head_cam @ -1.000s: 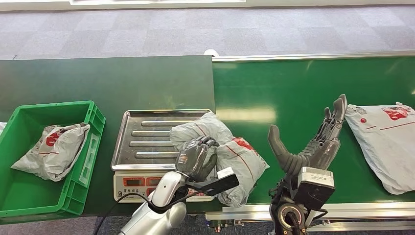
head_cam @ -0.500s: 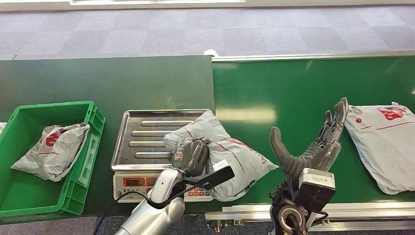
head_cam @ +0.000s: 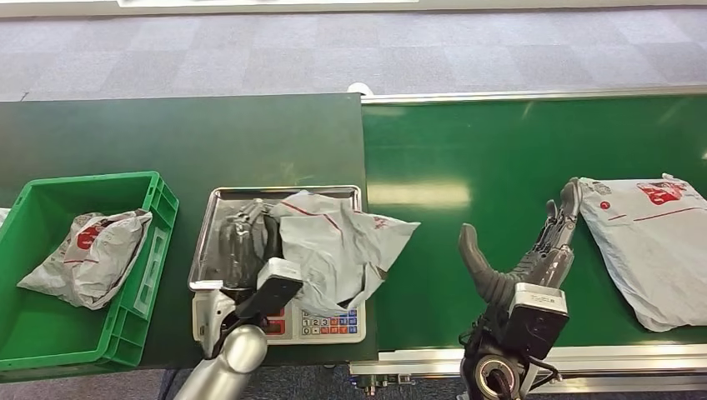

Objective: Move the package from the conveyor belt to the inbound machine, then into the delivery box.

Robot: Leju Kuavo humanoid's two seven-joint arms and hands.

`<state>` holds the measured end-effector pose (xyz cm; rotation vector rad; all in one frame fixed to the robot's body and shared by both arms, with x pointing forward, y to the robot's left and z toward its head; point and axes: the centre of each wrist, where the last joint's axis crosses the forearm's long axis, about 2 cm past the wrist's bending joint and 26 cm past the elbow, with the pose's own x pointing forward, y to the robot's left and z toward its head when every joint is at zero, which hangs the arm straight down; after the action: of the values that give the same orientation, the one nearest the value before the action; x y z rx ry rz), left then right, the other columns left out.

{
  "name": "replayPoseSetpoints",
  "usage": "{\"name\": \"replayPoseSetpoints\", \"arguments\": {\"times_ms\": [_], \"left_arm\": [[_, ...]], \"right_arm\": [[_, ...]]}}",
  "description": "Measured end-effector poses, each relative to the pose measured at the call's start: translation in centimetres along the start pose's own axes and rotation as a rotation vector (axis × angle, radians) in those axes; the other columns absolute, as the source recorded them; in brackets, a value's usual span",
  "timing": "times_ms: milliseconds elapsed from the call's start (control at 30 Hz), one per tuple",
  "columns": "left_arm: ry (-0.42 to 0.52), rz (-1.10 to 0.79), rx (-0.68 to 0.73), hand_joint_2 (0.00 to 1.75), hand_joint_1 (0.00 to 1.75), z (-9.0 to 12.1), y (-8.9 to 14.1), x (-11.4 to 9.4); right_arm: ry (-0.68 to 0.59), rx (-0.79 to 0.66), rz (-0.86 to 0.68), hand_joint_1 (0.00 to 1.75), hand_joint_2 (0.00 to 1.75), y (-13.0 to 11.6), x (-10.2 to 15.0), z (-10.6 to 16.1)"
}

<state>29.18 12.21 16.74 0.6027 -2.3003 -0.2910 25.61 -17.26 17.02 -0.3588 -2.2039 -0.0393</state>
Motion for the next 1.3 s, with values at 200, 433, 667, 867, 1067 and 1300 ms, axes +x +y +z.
{"name": "replayPoseSetpoints", "arguments": {"times_ms": [200,433,667,867,1067,1300], "left_arm": [[-0.134,-0.076,0.254,1.75,1.75,-1.8,5.3,-0.5],[-0.067,-0.25,0.43,1.75,1.75,-3.3,10.8,-3.1],[0.167,-0.415,0.476,1.75,1.75,-4.4,13.8,-6.7],[0.325,-0.506,0.454,1.75,1.72,-3.9,15.2,-10.0],[0.419,-0.591,0.438,1.75,0.0,-3.4,16.2,-11.7],[0.448,-0.521,0.479,1.75,0.0,-2.9,16.5,-12.4]], "right_arm": [[0.11,0.008,-0.004,0.0,1.75,-0.5,-1.8,1.8],[0.294,0.009,-0.008,0.0,1.75,-1.3,-4.0,5.5],[0.388,0.019,0.011,0.0,1.75,-1.7,-4.8,7.4],[0.427,0.026,0.024,0.0,1.75,-1.7,-5.0,7.9],[0.448,0.031,0.034,0.0,1.75,-1.8,-5.0,8.1],[0.453,0.035,0.047,0.0,1.75,-2.0,-5.1,8.1]]}}
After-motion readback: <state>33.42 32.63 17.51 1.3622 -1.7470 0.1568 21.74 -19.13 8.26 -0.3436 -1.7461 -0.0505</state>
